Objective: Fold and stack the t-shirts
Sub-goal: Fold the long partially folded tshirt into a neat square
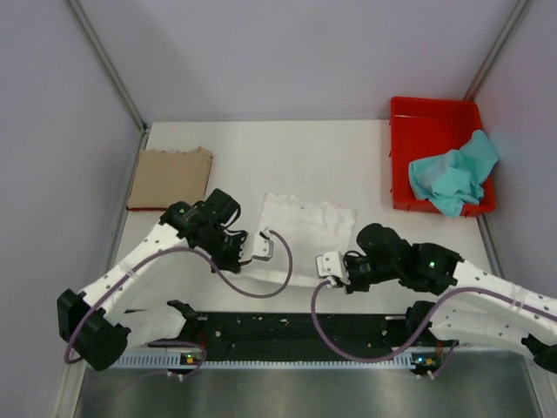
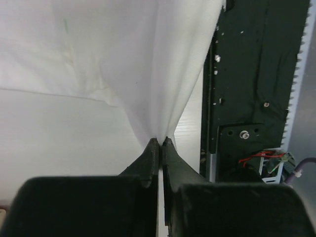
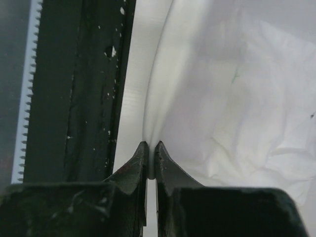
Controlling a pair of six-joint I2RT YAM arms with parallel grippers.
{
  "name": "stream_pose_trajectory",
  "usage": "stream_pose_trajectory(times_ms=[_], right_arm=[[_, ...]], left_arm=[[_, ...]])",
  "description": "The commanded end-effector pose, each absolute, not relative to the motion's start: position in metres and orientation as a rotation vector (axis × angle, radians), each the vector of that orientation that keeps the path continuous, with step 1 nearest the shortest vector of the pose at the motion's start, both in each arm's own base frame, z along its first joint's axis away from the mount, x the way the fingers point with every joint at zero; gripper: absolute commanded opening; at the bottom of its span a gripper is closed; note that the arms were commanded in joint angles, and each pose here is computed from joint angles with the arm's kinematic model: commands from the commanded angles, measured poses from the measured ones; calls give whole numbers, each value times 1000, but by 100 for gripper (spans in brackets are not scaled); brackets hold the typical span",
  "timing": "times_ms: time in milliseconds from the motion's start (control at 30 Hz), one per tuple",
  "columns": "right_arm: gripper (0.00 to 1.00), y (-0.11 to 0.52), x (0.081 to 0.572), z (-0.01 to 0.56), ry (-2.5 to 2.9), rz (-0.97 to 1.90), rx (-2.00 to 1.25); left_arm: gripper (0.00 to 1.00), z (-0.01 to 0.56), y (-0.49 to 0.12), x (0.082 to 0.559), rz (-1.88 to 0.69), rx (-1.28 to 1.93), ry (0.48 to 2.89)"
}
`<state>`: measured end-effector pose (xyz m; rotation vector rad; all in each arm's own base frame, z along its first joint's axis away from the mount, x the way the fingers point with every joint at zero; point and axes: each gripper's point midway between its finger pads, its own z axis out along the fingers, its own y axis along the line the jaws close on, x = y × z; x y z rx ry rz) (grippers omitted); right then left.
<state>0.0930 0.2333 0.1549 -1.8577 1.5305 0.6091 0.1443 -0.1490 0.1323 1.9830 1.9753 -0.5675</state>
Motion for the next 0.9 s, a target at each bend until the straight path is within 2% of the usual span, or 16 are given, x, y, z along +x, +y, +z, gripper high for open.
stream_pose_trajectory(times_ms=[0,133,300,533,700,867], right_arm=[[0,216,59,190,1527,768,-1796],[0,213,79,185,1620,705,-1718],[0,192,143,176,1904,614,-1419],[0,163,220,156,2150,521,-1049],[0,145,267,143,2236,452,-882],[0,150,295,125,2275,454,-893]], left_arm=[[0,171,-131,104,-611,1927,2024],[0,193,-146,145,-475,1757,2008],[0,195,-159,221,-221,1636,2033],[0,184,-180,312,-76,1600,2082],[0,169,-192,349,-60,1644,2109],[0,139,-187,372,-34,1665,2175]])
